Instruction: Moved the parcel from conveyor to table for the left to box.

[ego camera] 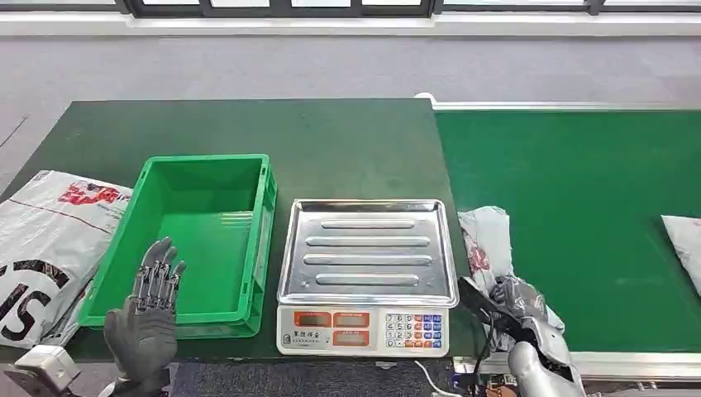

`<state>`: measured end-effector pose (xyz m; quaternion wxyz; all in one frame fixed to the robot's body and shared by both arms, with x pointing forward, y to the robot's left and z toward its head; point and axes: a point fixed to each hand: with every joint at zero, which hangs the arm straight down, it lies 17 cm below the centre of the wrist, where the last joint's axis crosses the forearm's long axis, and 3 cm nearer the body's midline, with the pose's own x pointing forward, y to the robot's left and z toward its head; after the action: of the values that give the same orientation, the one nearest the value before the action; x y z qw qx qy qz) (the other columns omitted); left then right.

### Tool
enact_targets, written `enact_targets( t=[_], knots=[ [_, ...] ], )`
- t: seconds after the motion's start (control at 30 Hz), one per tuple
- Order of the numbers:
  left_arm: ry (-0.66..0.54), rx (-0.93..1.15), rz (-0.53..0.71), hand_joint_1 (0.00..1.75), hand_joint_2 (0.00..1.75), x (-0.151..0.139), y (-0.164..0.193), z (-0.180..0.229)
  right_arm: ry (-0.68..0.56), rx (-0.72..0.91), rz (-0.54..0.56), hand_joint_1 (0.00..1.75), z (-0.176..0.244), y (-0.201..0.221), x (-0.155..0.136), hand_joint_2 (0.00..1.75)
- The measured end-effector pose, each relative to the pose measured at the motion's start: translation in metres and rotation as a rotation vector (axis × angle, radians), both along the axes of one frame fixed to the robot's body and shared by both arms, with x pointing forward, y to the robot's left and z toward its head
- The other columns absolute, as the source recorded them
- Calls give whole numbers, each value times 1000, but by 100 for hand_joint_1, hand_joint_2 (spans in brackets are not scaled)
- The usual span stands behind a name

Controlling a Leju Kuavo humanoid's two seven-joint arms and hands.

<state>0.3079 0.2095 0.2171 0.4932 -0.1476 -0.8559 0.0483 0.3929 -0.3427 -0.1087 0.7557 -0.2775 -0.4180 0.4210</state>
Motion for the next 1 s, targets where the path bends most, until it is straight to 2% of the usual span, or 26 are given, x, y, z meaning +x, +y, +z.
enact_targets(
  t=[0.17,0.27,0.37,0.47,0.57,0.67,0.8,1.0],
  knots=[
    [1,0,0,0,0,0,0,0,5,-22,25,175,0,7,-2,175],
    [2,-2,6,0,0,-2,1,0,-36,-53,19,175,8,7,4,175],
    [1,1,21,0,0,-6,4,0,-184,-89,-31,175,41,-2,20,175],
    [-6,8,33,0,0,-9,5,2,-411,-111,-86,175,109,-15,44,175],
    [-10,4,39,0,0,-11,6,3,-528,-113,-113,175,157,-24,56,175],
    [-11,4,50,0,0,-12,9,4,-676,-136,-125,175,197,-30,54,175],
    [-15,3,54,0,0,-13,9,4,-933,-187,-154,175,280,-42,38,175],
    [-19,3,57,0,0,-13,10,5,-1074,-215,-136,175,332,-38,17,175]
  ],
)
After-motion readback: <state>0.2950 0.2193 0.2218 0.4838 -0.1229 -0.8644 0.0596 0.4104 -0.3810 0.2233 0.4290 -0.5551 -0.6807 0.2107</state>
